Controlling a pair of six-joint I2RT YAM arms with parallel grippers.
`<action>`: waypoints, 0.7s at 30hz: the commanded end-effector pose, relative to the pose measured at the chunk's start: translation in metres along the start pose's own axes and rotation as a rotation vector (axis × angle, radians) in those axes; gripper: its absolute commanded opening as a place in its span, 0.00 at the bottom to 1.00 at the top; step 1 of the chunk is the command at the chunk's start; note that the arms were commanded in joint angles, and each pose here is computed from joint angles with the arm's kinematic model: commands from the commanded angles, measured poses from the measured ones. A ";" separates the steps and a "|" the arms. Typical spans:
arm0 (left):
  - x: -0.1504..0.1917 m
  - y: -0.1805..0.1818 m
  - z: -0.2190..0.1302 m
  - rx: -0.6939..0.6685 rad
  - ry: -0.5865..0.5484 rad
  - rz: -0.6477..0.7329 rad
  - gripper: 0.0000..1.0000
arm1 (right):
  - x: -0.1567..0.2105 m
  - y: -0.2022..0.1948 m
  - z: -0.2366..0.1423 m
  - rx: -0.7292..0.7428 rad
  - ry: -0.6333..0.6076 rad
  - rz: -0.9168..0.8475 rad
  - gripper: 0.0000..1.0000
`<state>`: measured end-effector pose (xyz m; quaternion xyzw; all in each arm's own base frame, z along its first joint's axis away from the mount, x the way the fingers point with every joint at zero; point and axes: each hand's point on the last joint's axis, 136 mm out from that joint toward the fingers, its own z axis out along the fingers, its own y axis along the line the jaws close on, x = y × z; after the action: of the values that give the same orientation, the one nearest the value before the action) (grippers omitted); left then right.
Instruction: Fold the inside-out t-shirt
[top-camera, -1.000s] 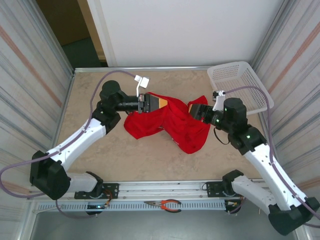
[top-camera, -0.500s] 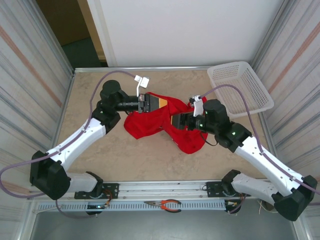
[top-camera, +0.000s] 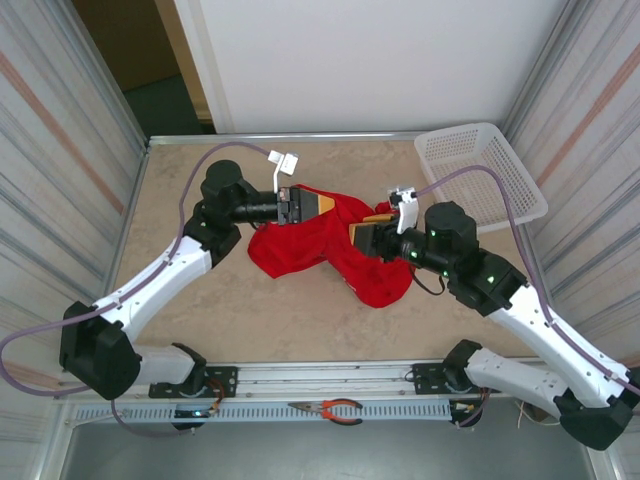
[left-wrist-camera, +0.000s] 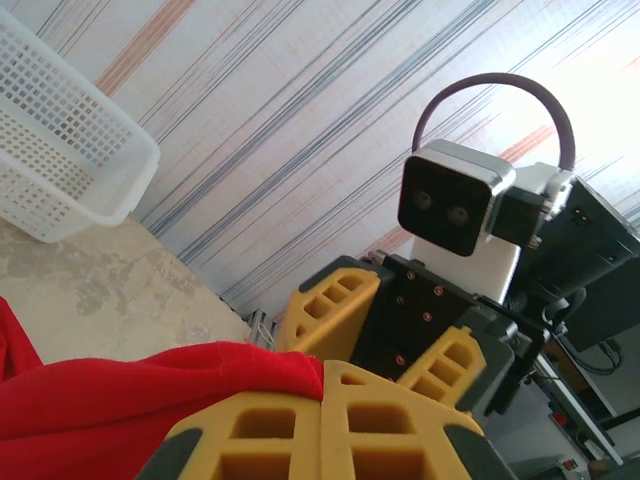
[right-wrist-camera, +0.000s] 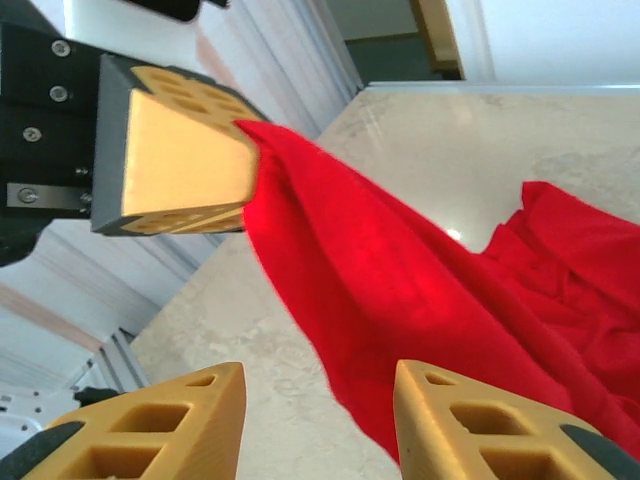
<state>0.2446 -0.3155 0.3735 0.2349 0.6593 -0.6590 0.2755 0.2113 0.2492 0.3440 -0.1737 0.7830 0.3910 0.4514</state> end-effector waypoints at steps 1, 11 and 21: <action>-0.014 -0.014 -0.004 0.016 -0.032 0.048 0.00 | -0.007 0.007 0.007 -0.001 -0.005 -0.051 0.39; -0.019 -0.021 -0.004 0.033 -0.043 0.058 0.00 | -0.001 -0.007 0.042 0.076 0.043 -0.074 0.30; -0.032 0.033 -0.051 -0.263 -0.204 0.009 0.56 | -0.066 -0.015 -0.013 0.159 -0.072 -0.120 0.00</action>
<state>0.2714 -0.2924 0.3733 0.1783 0.6824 -0.6350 0.3151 0.2511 0.2599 0.3456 -0.1883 0.8106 0.3154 0.4561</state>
